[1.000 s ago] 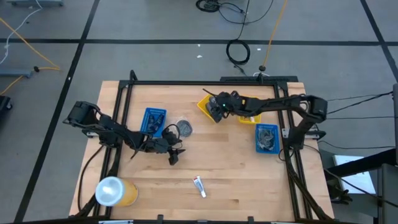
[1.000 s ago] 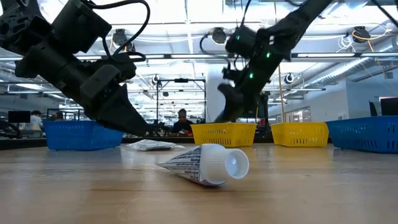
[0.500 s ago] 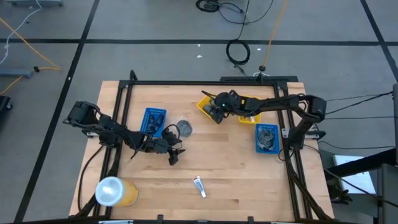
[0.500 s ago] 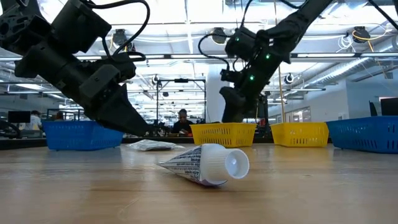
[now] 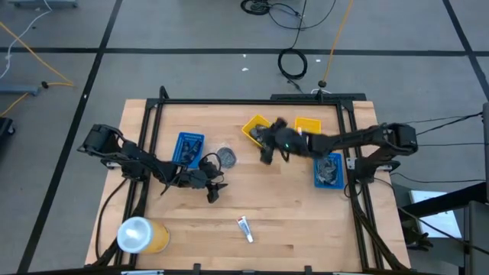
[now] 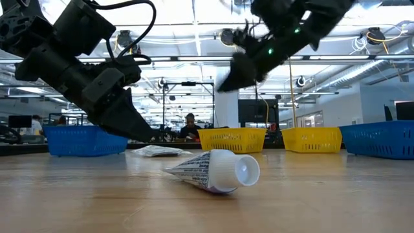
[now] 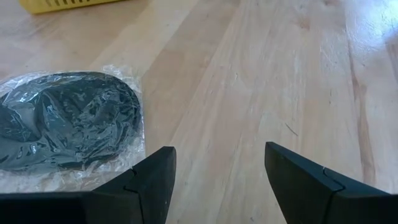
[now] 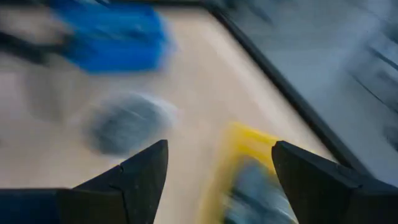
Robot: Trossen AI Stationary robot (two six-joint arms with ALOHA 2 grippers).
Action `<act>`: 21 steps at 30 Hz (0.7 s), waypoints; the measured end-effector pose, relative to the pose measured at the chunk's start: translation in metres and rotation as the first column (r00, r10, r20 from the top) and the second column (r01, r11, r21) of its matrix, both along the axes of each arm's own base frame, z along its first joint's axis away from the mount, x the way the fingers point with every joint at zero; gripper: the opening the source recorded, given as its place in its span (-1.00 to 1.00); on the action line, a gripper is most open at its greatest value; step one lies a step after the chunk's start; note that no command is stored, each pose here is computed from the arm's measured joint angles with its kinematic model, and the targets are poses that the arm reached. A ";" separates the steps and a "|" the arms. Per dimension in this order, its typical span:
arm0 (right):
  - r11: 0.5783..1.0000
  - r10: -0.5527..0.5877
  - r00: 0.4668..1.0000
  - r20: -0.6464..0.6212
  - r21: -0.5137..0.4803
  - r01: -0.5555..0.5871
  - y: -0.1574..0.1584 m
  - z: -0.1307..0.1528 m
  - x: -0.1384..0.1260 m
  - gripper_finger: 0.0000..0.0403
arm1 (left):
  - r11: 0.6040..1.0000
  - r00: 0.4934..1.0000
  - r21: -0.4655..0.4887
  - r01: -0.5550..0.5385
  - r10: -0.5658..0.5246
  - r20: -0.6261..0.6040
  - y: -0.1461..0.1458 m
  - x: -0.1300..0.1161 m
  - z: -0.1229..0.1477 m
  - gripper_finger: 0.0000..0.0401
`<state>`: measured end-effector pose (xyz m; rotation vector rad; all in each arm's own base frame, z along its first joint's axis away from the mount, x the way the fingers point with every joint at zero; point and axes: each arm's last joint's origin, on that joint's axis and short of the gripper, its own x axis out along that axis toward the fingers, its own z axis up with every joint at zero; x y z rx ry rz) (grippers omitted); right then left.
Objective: Pick & Place Travel size toiletries
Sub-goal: Put the white toothpaste into the right yellow bin
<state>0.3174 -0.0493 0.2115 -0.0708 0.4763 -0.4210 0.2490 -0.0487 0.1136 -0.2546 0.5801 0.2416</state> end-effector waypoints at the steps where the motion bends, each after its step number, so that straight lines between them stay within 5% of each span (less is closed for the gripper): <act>1: 0.997 0.078 0.995 0.061 0.003 -0.078 0.009 0.000 0.002 0.38 | 1.000 1.000 0.000 0.000 0.000 0.000 0.000 0.000 0.000 0.21; 5: 0.930 0.349 0.900 0.260 0.023 -0.367 0.041 -0.009 -0.002 0.38 | 1.000 1.000 0.000 0.000 0.000 0.006 0.000 0.000 0.001 0.21; 11: 0.797 0.496 0.808 0.318 0.201 -0.569 0.079 -0.033 -0.007 0.37 | 1.000 0.999 0.005 -0.015 0.015 0.034 0.000 0.002 0.002 0.21; 15: 0.743 0.548 0.802 0.239 0.301 -0.598 0.108 -0.056 -0.002 0.37 | 0.998 0.997 0.038 -0.056 0.054 0.052 0.002 0.002 0.004 0.21; 21: 0.745 0.533 0.825 0.187 0.359 -0.563 0.153 -0.076 0.016 0.37 | 0.993 0.991 0.094 -0.078 0.068 0.112 0.008 0.007 0.010 0.21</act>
